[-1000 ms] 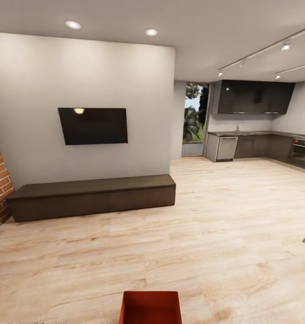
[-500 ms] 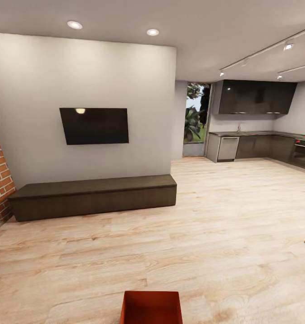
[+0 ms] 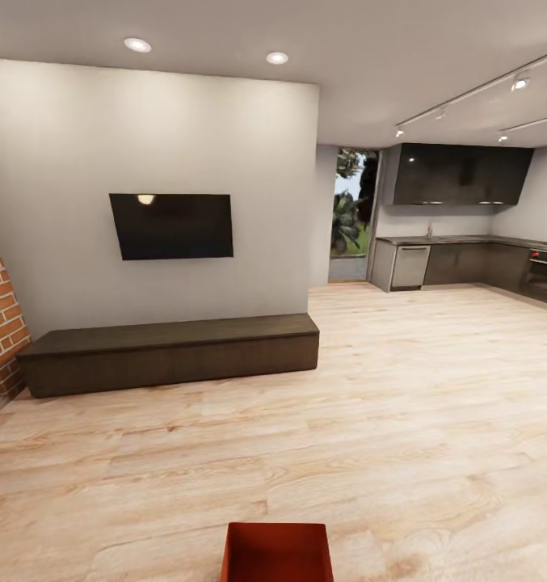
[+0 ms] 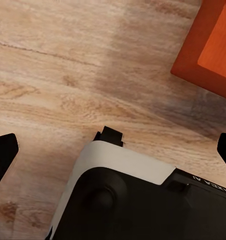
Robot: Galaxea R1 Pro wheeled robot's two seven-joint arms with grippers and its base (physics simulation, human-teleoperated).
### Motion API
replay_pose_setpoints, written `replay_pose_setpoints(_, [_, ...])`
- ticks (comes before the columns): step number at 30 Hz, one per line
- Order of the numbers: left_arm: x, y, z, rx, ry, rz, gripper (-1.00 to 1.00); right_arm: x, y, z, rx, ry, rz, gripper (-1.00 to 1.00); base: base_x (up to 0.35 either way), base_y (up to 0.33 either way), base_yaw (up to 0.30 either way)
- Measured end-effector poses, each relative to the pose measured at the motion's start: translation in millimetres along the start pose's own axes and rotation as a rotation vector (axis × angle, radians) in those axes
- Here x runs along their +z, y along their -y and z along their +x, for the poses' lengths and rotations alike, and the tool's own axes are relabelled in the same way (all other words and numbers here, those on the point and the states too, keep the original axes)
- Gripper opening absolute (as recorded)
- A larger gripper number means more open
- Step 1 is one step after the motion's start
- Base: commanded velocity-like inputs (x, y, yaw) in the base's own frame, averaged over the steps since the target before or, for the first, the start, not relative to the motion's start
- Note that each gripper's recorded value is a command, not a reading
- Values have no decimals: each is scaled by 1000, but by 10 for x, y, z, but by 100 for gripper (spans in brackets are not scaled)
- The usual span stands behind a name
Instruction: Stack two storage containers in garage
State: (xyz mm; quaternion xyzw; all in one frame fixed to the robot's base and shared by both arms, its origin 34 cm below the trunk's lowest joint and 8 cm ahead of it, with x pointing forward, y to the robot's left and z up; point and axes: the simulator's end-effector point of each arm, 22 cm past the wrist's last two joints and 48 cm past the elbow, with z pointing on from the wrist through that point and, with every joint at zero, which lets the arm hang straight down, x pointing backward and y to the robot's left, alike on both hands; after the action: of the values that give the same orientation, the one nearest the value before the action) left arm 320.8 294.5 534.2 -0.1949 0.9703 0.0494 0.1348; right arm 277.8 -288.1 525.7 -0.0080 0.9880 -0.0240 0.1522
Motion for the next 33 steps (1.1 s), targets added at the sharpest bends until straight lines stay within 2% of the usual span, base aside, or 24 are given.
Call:
replay_pose_setpoints(11, [0,3,-1,0,0,1,100,0,-21,-4,4,2,-2,100,0,44,-15])
replay_pose_setpoints(22, [0,3,1,0,0,1,100,0,-46,-3,6,1,-5,100,0,1,-146])
replay_pose_setpoints(33, [0,2,1,0,0,1,100,0,-15,-5,3,2,-1,100,0,0,-11])
